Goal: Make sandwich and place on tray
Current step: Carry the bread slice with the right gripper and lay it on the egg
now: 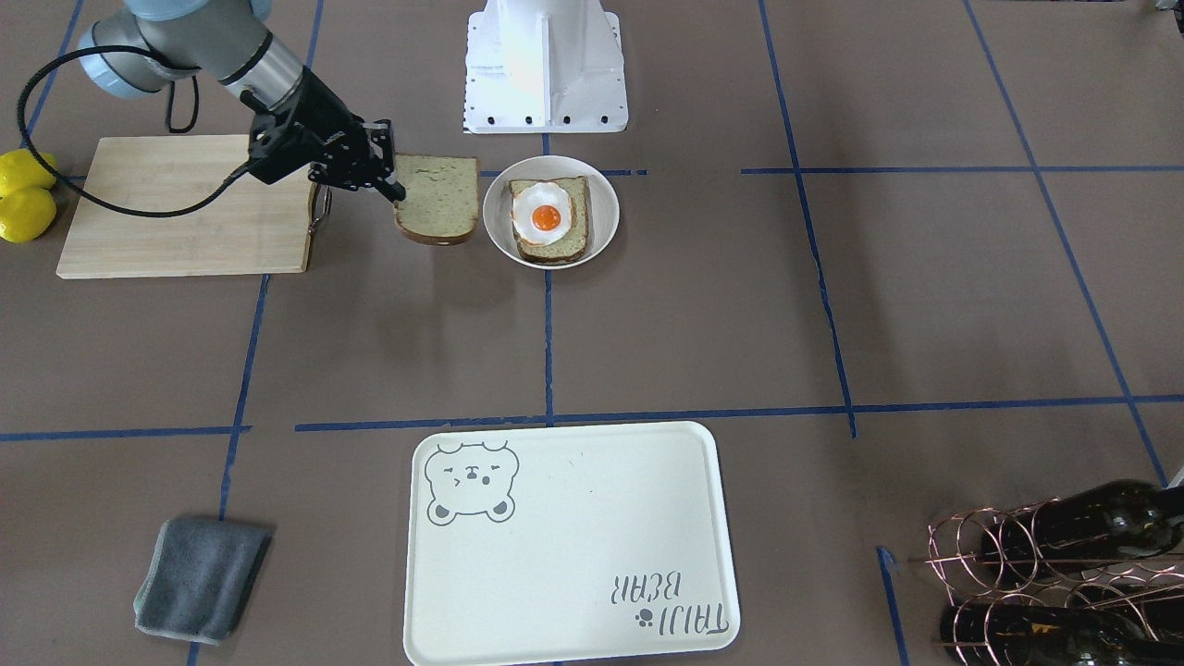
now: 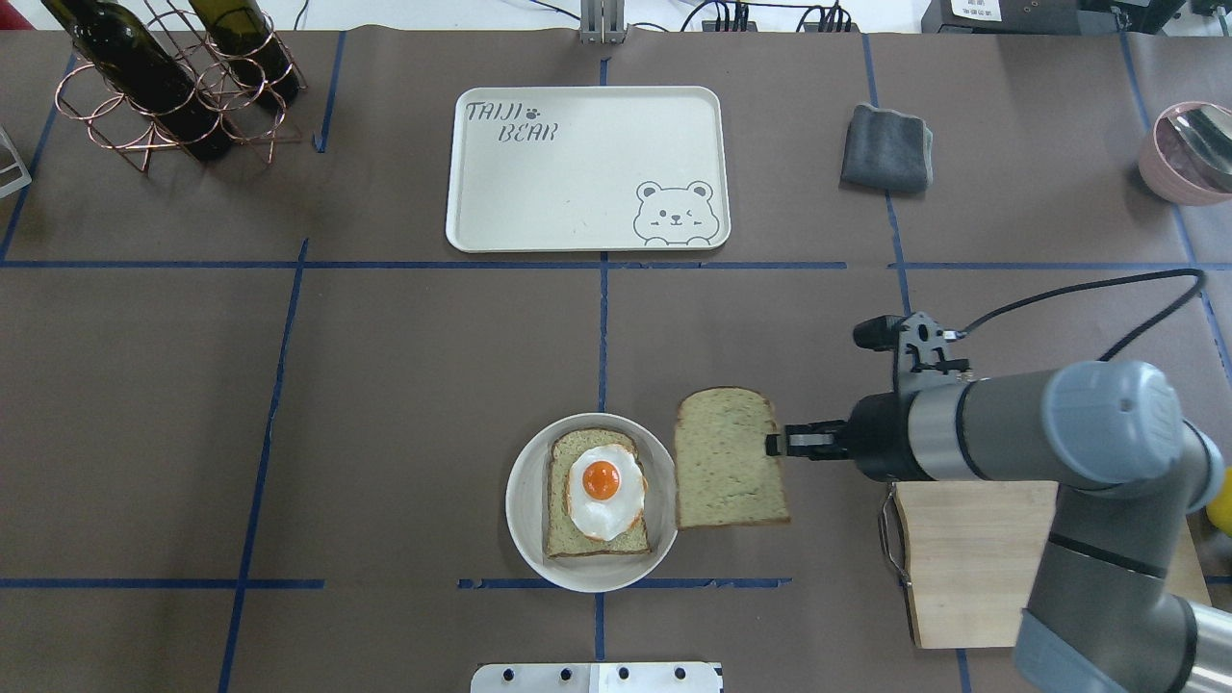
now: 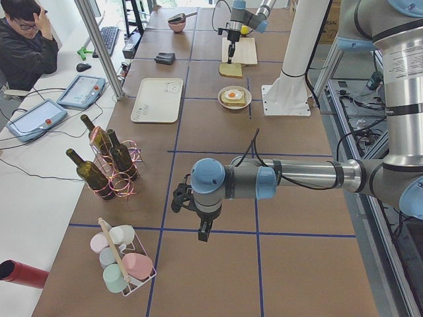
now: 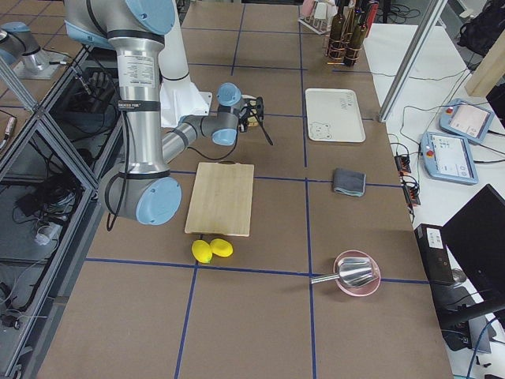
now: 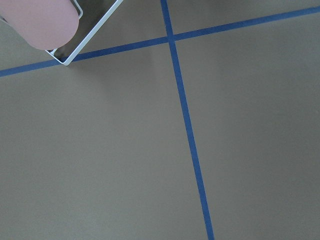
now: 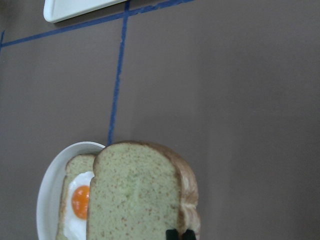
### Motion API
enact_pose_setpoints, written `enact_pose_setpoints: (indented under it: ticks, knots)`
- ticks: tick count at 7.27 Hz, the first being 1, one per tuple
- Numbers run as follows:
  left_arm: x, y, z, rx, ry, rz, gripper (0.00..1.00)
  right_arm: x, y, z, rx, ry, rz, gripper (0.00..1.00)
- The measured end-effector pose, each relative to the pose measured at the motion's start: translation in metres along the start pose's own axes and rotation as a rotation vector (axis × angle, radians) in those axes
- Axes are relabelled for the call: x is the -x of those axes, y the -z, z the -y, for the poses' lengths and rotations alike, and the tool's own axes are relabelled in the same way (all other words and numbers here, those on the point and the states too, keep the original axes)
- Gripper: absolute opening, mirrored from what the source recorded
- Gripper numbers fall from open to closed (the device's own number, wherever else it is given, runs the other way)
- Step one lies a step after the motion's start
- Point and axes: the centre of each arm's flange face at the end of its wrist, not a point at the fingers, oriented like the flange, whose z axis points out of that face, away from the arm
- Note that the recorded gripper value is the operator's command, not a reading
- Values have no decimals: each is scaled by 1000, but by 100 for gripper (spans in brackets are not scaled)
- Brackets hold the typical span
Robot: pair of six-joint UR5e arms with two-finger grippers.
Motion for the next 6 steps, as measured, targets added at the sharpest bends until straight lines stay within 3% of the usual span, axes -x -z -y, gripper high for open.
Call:
enact_pose_setpoints:
  ticks: [3,6]
  knots:
    - [0,0,0,0,0,0,100,80,-66,-5,10,5,-20,0]
    - [0,0,0,0,0,-1,100,89,-86,-25,20,17,-36,0]
